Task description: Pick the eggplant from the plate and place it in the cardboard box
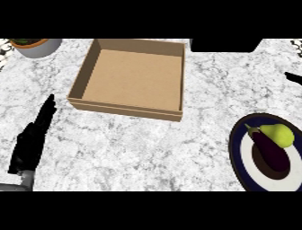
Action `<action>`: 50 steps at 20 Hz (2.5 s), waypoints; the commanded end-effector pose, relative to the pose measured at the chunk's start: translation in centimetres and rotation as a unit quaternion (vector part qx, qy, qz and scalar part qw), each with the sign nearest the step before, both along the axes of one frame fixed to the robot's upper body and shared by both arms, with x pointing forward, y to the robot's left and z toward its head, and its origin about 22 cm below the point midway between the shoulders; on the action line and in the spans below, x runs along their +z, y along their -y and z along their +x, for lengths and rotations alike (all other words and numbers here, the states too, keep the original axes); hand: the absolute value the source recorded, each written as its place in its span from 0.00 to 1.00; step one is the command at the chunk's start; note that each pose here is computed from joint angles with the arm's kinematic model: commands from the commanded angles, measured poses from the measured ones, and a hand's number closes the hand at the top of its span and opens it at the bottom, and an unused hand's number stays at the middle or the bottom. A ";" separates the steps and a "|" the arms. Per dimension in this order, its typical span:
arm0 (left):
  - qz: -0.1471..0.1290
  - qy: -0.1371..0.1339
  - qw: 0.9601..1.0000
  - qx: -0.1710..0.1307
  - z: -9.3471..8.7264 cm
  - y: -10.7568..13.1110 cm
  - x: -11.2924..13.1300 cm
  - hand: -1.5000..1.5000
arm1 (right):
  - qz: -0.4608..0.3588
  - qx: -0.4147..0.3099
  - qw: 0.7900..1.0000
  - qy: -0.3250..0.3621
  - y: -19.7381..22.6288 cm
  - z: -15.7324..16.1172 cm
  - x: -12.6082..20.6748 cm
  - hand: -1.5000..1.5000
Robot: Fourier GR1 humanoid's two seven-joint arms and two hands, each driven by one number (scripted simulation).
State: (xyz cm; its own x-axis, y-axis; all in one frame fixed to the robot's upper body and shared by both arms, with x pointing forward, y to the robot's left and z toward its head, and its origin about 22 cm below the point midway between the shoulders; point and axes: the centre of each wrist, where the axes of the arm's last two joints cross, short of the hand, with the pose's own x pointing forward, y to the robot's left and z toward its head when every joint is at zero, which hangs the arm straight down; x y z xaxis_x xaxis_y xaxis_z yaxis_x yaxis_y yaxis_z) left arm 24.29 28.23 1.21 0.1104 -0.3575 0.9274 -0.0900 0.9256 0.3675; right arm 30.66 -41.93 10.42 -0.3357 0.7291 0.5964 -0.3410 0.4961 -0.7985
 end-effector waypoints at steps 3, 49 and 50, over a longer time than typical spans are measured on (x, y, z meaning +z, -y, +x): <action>0.001 -0.004 1.000 0.004 -0.4 -0.1 0.0 0.50 | -0.186 0.056 0.976 -0.095 -0.6 -0.8 2.4 0.00; -0.003 -0.002 1.000 0.008 -1.3 0.9 0.4 0.50 | -0.246 -0.003 0.958 -0.151 -7.2 -2.4 -8.6 0.00; 0.005 0.002 1.000 0.011 0.2 -0.7 0.3 0.50 | -0.247 0.002 0.958 -0.148 -7.7 -3.1 -7.6 0.00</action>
State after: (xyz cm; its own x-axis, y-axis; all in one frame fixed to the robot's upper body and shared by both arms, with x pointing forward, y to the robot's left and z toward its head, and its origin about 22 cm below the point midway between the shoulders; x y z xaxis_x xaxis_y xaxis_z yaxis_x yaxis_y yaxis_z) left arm 24.09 28.46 1.26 0.1186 -0.3599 0.9254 -0.0996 0.9230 0.3717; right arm 27.49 -34.71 2.43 -0.2074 0.9455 0.2510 -0.5871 0.0849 -0.8051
